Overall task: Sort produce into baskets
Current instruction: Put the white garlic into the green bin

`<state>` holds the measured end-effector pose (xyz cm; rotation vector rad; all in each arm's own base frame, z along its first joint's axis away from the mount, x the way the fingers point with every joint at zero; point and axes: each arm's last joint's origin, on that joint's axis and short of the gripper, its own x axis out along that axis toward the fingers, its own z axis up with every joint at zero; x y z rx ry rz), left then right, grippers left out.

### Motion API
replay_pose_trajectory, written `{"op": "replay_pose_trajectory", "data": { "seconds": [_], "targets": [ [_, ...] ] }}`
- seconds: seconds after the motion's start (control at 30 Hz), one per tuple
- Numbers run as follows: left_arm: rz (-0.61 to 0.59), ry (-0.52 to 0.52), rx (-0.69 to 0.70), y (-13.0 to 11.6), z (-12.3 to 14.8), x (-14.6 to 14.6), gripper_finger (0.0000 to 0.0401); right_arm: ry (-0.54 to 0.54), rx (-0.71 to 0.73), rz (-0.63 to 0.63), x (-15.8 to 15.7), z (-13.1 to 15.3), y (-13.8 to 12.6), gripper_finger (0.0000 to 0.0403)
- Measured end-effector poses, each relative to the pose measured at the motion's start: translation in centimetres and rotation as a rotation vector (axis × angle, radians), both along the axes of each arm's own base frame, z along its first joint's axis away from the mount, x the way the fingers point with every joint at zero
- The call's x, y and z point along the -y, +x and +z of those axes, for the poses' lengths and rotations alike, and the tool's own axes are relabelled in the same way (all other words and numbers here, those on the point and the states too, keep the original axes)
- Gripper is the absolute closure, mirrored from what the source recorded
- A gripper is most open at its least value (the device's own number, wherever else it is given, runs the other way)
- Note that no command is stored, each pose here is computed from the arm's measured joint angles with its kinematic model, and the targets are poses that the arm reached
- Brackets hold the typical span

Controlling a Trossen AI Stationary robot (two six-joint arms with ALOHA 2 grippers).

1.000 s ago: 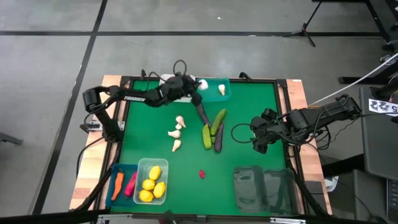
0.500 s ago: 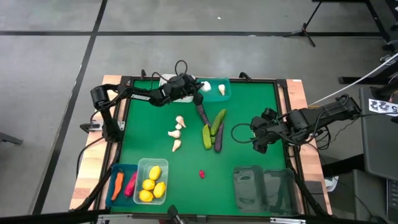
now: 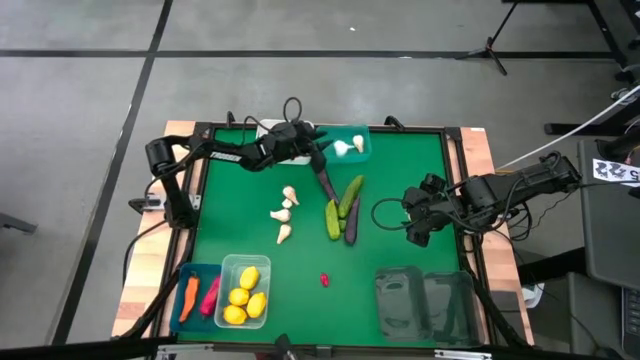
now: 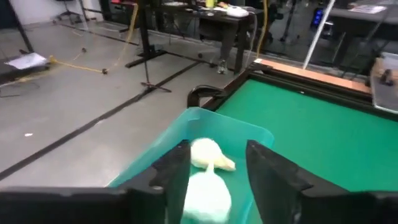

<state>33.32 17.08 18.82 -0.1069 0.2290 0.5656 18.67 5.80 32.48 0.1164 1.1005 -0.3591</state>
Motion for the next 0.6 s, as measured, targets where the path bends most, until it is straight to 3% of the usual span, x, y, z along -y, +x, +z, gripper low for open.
{"op": "replay_pose_trajectory", "data": {
  "seconds": [0.13, 0.2, 0.37, 0.5, 0.6],
  "targets": [
    [-0.149, -0.036, 0.022, -0.1, 1.6, 1.5, 0.0225, -0.032, 0.051, 0.043, -0.2, 0.2, 0.5, 0.0043],
    [-0.222, -0.042, 0.036, -0.5, 3.2, 2.5, 0.0222, -0.104, 0.076, 0.110, -0.4, 0.6, 0.2, 0.0043],
    [-0.299, 0.015, 0.006, -2.7, 7.6, 5.1, 0.0221, -0.238, 0.221, 0.252, -0.7, 2.8, -2.6, 0.0043],
    [-0.325, 0.030, -0.042, -5.1, 9.9, 6.6, 0.0221, -0.199, 0.424, 0.269, 0.7, 5.1, -7.1, 0.0043],
    [-0.347, 0.021, -0.116, -6.4, 9.6, 7.6, 0.0221, -0.104, 0.614, 0.235, 2.3, 5.2, -10.4, 0.0043]
  ]
}}
